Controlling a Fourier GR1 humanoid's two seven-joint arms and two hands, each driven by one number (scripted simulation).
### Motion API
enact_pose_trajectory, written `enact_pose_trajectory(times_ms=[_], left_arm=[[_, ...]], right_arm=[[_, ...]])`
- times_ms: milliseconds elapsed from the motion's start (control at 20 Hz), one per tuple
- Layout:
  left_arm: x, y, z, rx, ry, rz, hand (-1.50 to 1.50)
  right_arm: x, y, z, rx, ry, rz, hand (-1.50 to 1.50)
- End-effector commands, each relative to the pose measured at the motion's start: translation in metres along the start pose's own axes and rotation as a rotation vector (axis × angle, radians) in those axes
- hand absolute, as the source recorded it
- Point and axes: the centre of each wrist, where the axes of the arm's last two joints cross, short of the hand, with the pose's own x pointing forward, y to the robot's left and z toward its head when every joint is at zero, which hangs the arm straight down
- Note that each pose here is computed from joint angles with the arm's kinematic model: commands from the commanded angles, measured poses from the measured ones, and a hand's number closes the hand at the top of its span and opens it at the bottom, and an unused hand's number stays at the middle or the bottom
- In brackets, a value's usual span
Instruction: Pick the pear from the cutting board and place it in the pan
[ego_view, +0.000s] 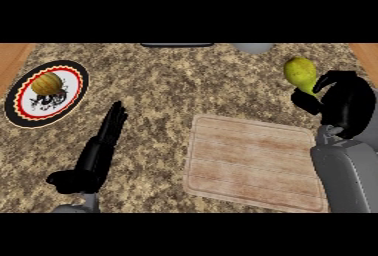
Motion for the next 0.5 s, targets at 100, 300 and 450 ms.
enact_pose_trajectory(times_ms=[100, 300, 450], left_arm=[[0.007, -0.009, -0.006, -0.003, -0.014, 0.014, 0.0], [-0.001, -0.012, 0.0, -0.018, 0.006, 0.02, 0.0], [0.006, -0.014, -0.004, -0.03, -0.004, 0.001, 0.0]], right_arm=[[-0.068, -0.012, -0.03, -0.121, 0.038, 0.031, 1.5], [-0.105, -0.018, -0.065, -0.241, 0.018, 0.144, 1.5], [-0.13, -0.007, -0.071, -0.318, 0.011, 0.158, 1.5]])
